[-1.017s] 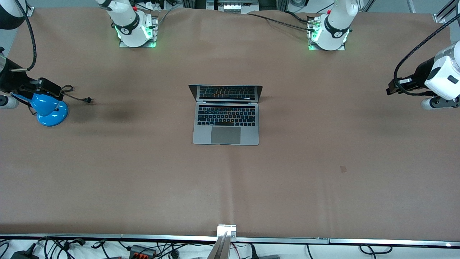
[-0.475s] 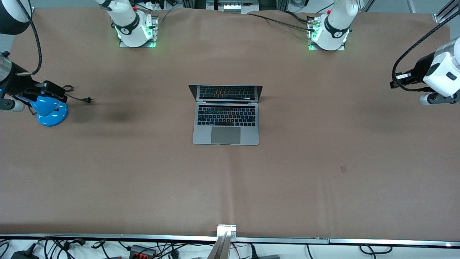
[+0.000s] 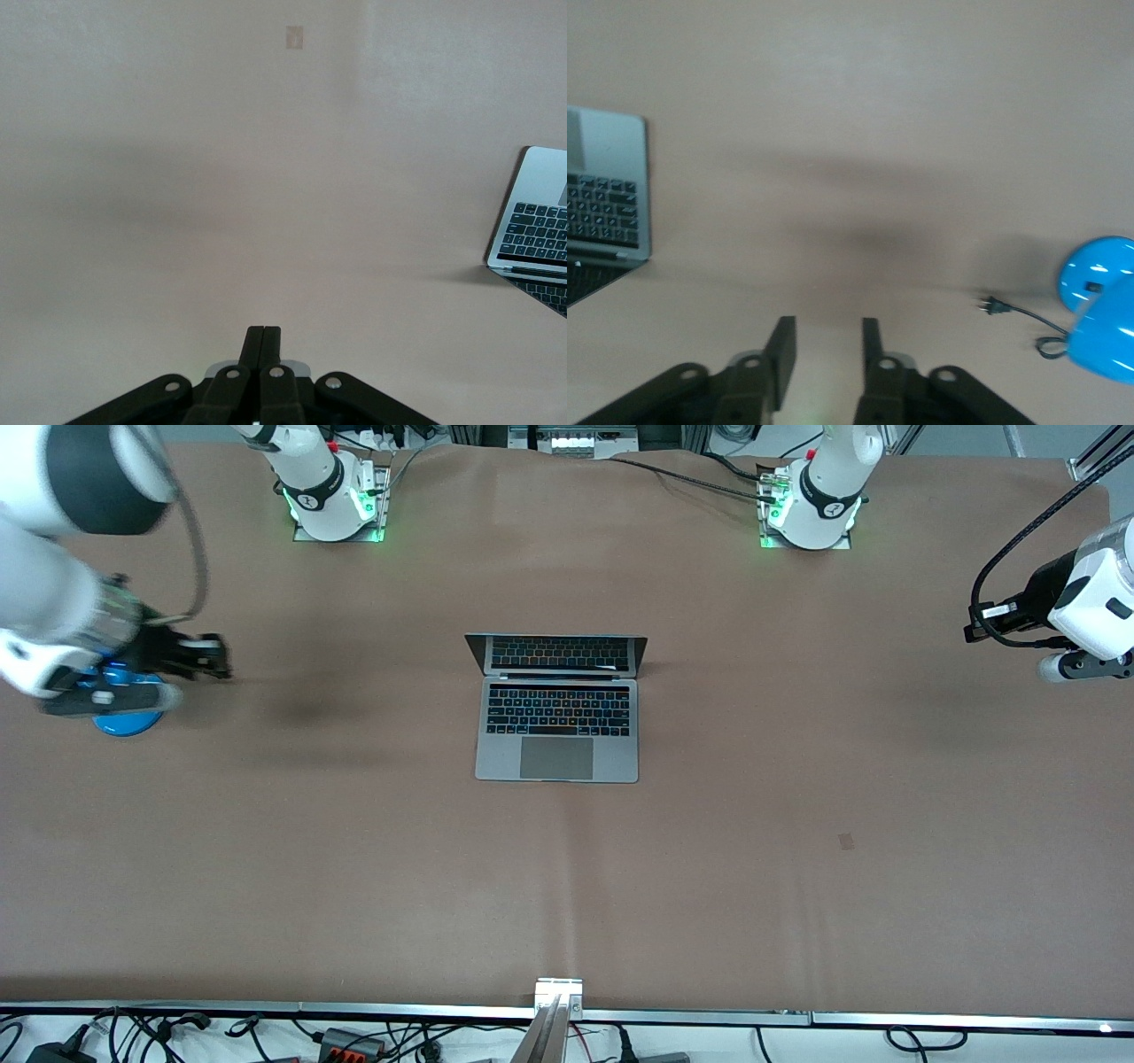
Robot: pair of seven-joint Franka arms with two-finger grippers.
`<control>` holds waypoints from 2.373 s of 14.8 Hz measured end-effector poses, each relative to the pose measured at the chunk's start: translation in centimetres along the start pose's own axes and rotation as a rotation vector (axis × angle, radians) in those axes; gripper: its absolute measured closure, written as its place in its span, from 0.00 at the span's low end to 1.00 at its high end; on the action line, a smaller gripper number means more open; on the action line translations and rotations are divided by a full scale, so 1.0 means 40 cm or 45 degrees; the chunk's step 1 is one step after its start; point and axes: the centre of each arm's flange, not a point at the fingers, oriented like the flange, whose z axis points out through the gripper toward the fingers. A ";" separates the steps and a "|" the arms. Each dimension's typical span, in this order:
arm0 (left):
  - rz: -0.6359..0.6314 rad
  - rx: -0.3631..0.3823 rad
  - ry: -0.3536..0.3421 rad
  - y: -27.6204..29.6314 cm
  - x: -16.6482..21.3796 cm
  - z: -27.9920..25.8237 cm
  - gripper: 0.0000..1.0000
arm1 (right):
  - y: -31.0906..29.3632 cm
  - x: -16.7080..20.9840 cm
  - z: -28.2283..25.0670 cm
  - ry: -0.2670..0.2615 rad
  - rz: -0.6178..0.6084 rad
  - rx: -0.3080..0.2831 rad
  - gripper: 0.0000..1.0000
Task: Close laptop with both arms from behind
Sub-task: 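Move both grippers toward the laptop's raised screen from behind, then push the screen's back down with both grippers toward the keyboard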
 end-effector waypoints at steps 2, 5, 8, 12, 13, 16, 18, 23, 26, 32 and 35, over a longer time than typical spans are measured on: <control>0.008 -0.016 -0.016 0.009 -0.003 0.004 0.99 | -0.078 0.014 0.037 -0.039 -0.032 0.057 0.83; 0.110 -0.093 -0.107 0.125 -0.037 0.026 0.99 | -0.124 0.030 0.079 -0.085 -0.049 0.147 0.99; 0.212 -0.124 -0.169 0.373 -0.103 0.102 0.99 | -0.215 0.024 0.103 -0.120 -0.120 0.150 0.99; 0.275 -0.214 -0.210 0.578 -0.159 0.285 0.99 | -0.435 -0.034 0.174 -0.223 -0.228 0.165 0.99; 0.281 -0.225 -0.214 0.601 -0.167 0.327 0.99 | -0.486 -0.050 0.207 -0.267 -0.243 0.190 0.99; 0.301 -0.228 -0.227 0.662 -0.190 0.419 0.99 | -0.581 -0.071 0.313 -0.359 -0.273 0.235 0.99; 0.308 -0.232 -0.240 0.710 -0.202 0.468 0.99 | -0.631 -0.083 0.377 -0.368 -0.274 0.237 0.99; 0.248 -0.223 -0.251 0.799 -0.269 0.612 0.99 | -0.764 -0.156 0.485 -0.345 -0.250 0.185 0.99; 0.217 -0.203 -0.209 0.830 -0.345 0.706 0.99 | -0.760 -0.134 0.480 -0.273 -0.227 0.205 0.99; 0.179 -0.232 -0.114 0.848 -0.384 0.751 0.99 | -0.737 -0.089 0.460 -0.154 -0.162 0.240 0.99; 0.161 -0.285 -0.055 0.854 -0.367 0.760 0.99 | -0.730 -0.065 0.450 -0.082 -0.117 0.261 0.99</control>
